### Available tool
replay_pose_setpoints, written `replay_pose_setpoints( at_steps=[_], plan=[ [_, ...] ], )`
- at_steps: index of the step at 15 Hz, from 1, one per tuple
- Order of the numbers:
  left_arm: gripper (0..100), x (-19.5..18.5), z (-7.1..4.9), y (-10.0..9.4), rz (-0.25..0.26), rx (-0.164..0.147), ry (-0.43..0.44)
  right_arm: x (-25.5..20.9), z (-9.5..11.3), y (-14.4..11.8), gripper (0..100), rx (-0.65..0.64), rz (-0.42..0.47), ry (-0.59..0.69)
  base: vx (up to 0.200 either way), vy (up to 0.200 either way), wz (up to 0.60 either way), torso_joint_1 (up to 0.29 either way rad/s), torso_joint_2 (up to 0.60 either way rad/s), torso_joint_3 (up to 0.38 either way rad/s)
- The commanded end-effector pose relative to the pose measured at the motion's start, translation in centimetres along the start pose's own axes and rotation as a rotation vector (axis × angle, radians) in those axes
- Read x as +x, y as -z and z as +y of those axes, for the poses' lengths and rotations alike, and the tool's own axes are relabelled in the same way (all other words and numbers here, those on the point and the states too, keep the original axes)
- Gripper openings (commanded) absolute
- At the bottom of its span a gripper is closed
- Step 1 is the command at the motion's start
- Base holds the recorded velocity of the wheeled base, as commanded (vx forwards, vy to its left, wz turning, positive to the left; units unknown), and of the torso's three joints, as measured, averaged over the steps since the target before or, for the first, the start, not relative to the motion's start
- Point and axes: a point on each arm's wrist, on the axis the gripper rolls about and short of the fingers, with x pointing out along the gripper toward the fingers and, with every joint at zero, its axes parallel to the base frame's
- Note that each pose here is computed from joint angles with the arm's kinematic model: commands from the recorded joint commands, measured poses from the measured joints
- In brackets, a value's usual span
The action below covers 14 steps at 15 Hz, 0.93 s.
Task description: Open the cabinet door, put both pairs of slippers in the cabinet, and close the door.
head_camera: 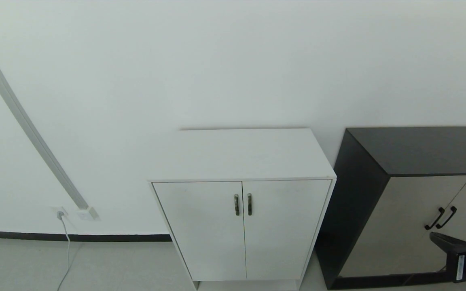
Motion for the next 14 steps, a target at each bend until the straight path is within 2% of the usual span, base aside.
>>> replay_pose_setpoints(
  at_steps=[1, 14],
  plan=[
    [0, 0.0, 0.0, 0.0, 0.002, 0.0, 0.0, -2.3, -0.1, 0.2, 0, 0.003, -0.033, -0.016, 0.0, 0.0, 0.0, 0.0, 0.0, 0.0],
    [0, 0.0, 0.0, 0.0, 0.002, 0.002, 0.0, -5.6, 0.2, 5.0, 0, 0.01, 0.194, -0.089, 0.0, 0.0, 0.0, 0.0, 0.0, 0.0]
  ],
)
